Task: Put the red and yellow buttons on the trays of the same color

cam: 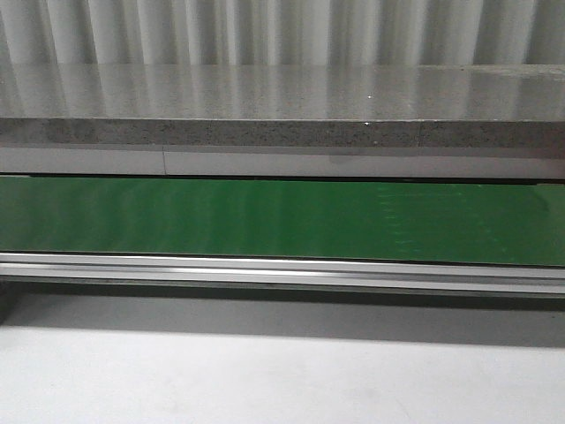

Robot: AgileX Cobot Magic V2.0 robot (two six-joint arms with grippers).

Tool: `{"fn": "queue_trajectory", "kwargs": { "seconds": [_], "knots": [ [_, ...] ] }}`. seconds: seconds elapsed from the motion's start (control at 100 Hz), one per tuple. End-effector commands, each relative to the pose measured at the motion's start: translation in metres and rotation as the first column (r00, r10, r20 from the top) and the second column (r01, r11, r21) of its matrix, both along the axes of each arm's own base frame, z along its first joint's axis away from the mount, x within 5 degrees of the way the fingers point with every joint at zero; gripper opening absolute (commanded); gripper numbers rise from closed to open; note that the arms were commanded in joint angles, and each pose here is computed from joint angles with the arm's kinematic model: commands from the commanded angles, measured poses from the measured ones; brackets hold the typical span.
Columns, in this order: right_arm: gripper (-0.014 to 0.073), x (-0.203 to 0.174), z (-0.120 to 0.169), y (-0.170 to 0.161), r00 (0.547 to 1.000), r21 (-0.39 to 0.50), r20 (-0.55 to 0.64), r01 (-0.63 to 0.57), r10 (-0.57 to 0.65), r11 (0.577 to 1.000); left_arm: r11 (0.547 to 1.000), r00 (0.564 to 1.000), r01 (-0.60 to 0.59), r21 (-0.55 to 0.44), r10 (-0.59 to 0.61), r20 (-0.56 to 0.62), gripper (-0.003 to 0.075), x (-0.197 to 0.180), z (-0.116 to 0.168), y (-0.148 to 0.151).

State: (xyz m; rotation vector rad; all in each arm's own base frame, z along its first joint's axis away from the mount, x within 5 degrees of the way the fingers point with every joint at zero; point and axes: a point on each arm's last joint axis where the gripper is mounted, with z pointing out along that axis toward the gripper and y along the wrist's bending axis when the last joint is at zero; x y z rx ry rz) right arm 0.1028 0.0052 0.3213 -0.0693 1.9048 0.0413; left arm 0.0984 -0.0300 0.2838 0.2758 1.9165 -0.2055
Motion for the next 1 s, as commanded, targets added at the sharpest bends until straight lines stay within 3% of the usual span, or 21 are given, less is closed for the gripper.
{"fn": "queue_trajectory", "kwargs": {
  "seconds": [0.0, 0.27, 0.5, 0.65, 0.81, 0.99],
  "knots": [
    [-0.0066, -0.017, 0.006, 0.0, 0.993, -0.017, 0.115, 0.005, -0.003, 1.0, 0.999, 0.996, 0.007, -0.034, -0.004, 0.087, -0.002, 0.002, 0.015, -0.002],
    [-0.0066, -0.064, -0.005, 0.004, 0.989, -0.019, 0.147, -0.029, 0.032, 0.999, 0.999, 0.996, 0.007, -0.036, -0.004, 0.092, -0.002, 0.003, 0.015, -0.002],
    [-0.0066, -0.07, -0.007, 0.005, 0.989, -0.021, 0.146, -0.035, 0.038, 0.999, 0.999, 0.995, 0.007, -0.038, -0.003, 0.104, -0.002, 0.004, 0.017, -0.002],
    [-0.0066, -0.07, -0.007, 0.005, 0.989, -0.021, 0.146, -0.035, 0.038, 0.999, 1.0, 0.999, -0.007, 0.012, 0.006, 0.037, -0.002, 0.015, 0.033, -0.003],
    [-0.0066, -0.07, -0.007, 0.005, 0.989, -0.021, 0.146, -0.035, 0.038, 0.999, 0.99, 0.988, -0.138, 0.01, 0.139, -0.066, -0.002, 0.046, 0.058, 0.005],
    [-0.0066, -0.07, -0.007, 0.005, 0.989, -0.021, 0.146, -0.035, 0.038, 0.999, 0.95, 0.935, -0.31, 0.041, 0.312, -0.17, -0.0019, 0.089, 0.072, 0.031]
  ]
}}
